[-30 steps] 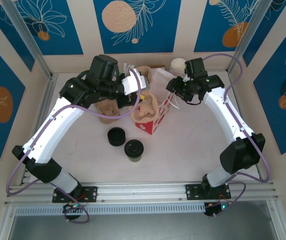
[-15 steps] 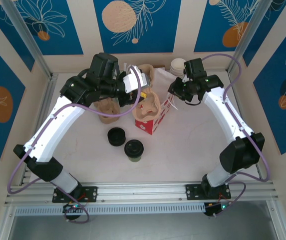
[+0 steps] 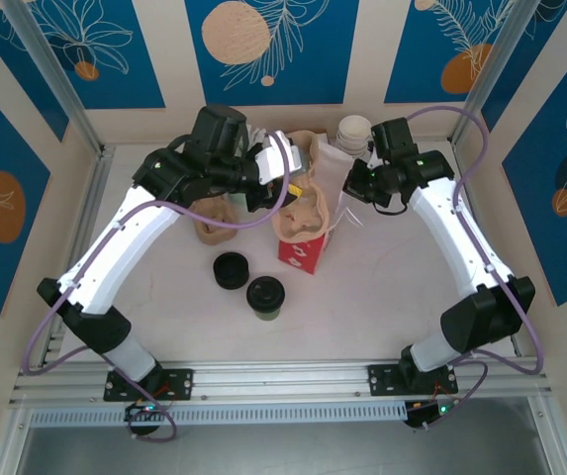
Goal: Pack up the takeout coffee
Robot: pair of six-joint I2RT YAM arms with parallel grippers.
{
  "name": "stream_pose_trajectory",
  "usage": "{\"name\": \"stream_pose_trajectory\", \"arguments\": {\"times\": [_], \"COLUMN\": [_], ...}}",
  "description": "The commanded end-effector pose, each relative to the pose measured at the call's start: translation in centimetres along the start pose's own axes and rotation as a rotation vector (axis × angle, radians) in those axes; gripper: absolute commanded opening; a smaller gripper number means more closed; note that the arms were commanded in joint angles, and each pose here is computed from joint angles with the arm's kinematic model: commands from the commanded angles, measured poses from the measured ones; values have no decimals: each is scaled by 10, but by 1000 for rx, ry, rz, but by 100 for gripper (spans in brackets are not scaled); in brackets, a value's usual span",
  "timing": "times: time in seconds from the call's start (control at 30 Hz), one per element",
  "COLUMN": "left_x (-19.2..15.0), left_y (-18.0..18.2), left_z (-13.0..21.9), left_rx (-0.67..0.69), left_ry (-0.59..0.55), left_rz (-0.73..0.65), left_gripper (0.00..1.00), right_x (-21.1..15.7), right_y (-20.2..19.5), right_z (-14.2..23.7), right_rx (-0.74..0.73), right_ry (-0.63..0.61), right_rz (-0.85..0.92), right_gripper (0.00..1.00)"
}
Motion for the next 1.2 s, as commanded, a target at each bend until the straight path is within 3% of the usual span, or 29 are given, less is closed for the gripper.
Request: {"name": "stream_pose_trajectory", "arguments": {"times": [0.0,0.43,0.9,1.17], "left_x": [16,16,-7,-29], "left_y": [-11,-22,-36,-35], "left_z": [-6,-34,-67,-87], "left_rx": [-54,-157,-319,-345], "left_ry": [-55,-42,59,139], "left_rz": [-30,-1,83,103], "left_gripper": [37,37,38,38], "right_x": [-13,-48,-67,-68], "right_y": [1,-3,-3,-2], "right_z": [27,49,50,50], "right_rx": [3,65,133,154], "right_ry": [16,67,92,90], "right_rz": [48,118,174,182], "right_gripper": [1,1,1,1]}}
Point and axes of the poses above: each hand's point on the last joint's axis, 136 mm out from that joint toward the fingers, its own z axis back along the fingers, its own y axis along the line the jaws close on, x = y × z, the point moved 5 cm from there along z, back along the fingers, and after that the axes turned 8 degrees about z, right-handed, at the moved point
